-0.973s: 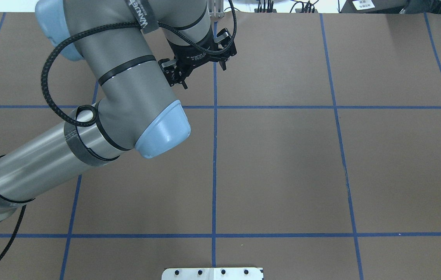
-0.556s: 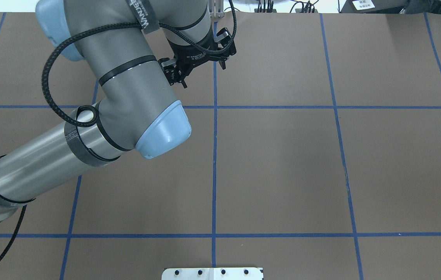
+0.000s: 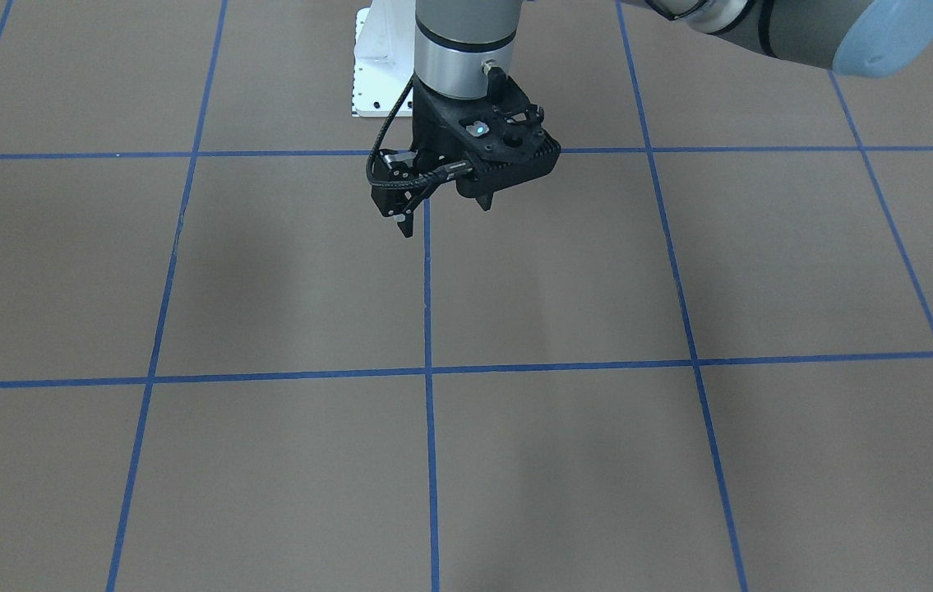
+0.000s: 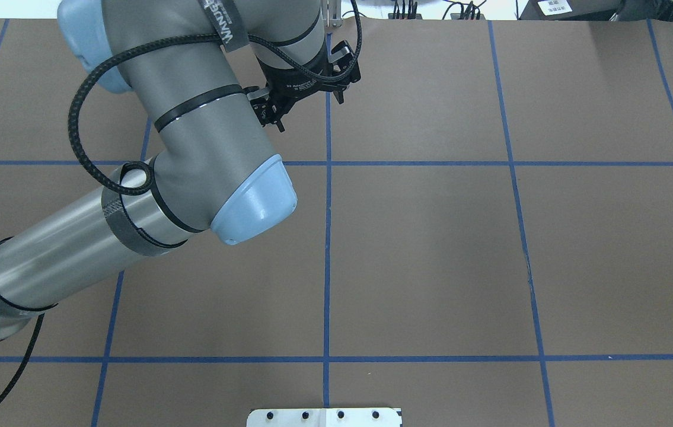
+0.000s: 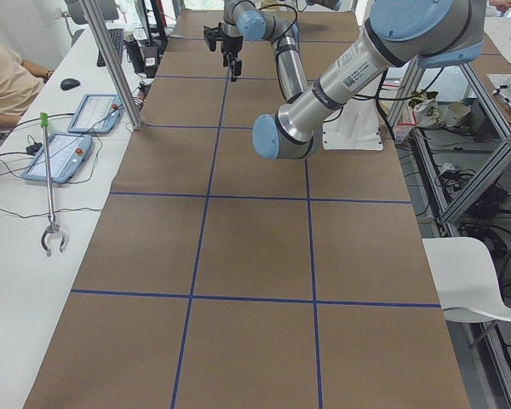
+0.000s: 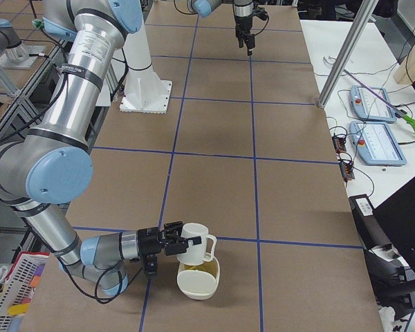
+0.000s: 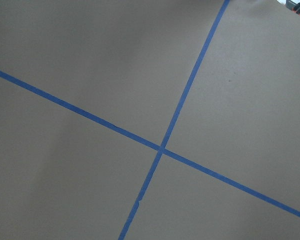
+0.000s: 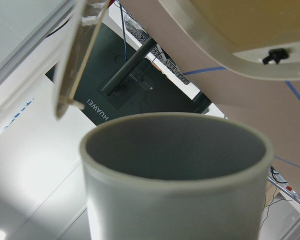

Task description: Left arm hands cup to right arm to dump lemon

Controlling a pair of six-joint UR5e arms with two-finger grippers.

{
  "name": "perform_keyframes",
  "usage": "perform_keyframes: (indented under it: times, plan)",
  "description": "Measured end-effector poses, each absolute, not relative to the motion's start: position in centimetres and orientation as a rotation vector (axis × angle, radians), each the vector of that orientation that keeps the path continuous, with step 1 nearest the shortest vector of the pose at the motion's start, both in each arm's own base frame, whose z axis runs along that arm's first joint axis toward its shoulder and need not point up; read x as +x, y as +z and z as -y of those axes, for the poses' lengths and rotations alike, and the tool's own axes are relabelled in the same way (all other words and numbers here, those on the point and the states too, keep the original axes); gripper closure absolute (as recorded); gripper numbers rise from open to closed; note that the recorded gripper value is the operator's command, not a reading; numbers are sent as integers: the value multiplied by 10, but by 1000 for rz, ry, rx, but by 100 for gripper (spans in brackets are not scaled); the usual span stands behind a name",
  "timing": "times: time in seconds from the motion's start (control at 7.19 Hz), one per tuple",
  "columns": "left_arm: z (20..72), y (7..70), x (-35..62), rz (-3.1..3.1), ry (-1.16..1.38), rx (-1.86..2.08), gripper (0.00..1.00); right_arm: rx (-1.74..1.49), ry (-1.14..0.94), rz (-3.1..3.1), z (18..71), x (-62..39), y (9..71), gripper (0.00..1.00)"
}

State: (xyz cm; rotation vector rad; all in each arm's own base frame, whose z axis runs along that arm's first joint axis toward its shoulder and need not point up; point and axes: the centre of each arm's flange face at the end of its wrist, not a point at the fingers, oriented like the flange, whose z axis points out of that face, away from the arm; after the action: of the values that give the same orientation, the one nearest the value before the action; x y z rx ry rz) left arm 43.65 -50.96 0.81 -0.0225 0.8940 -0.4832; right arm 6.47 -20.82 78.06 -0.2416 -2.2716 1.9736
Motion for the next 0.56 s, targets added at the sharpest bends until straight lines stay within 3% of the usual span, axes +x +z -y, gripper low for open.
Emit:
perform_keyframes:
  times: [0.56]
  plan:
    - [501,2,444,-879,-476,-20,0,-206,1959,2211,210,57,782,81]
